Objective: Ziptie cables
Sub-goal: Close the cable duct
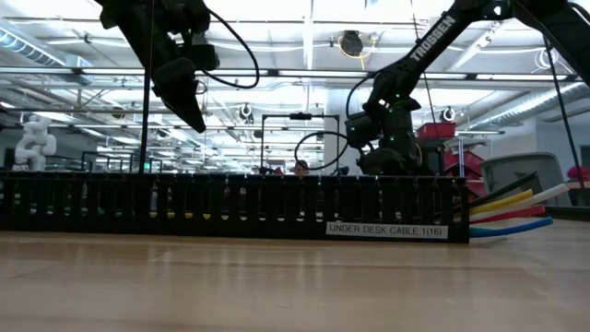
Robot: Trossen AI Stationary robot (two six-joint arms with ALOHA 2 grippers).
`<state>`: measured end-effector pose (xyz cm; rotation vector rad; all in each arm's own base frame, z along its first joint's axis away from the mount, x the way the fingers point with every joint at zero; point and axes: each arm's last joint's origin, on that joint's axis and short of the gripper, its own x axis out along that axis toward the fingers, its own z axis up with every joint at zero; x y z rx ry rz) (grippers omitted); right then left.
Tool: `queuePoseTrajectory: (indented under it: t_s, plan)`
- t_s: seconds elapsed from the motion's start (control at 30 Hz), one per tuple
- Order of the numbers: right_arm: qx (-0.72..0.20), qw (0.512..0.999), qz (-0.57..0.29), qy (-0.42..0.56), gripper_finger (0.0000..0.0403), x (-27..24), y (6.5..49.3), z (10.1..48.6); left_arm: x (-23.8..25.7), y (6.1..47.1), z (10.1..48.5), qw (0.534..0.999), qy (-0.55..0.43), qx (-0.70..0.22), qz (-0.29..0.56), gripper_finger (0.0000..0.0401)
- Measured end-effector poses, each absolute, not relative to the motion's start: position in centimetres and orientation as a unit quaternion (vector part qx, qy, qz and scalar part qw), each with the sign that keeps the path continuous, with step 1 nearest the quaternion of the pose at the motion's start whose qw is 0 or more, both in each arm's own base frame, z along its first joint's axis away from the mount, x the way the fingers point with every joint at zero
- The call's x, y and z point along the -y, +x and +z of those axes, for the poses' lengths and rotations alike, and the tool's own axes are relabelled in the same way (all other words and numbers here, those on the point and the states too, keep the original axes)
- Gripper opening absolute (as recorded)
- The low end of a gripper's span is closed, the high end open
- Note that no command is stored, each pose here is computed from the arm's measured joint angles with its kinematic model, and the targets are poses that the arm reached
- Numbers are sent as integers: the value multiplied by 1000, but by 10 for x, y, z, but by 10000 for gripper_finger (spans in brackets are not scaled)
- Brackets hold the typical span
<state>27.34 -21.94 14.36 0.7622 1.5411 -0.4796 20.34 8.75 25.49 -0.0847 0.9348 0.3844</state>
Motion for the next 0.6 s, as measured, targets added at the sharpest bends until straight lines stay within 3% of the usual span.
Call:
queuePoseTrajectory:
  t_s: [0.33,0.6]
  plan:
    - [-679,615,-187,356,15,213,265,133,-88,203,255,874,-39,-448,183,173]
    - [-686,613,-172,352,2,210,262,139,-87,203,255,874,-40,-448,184,173]
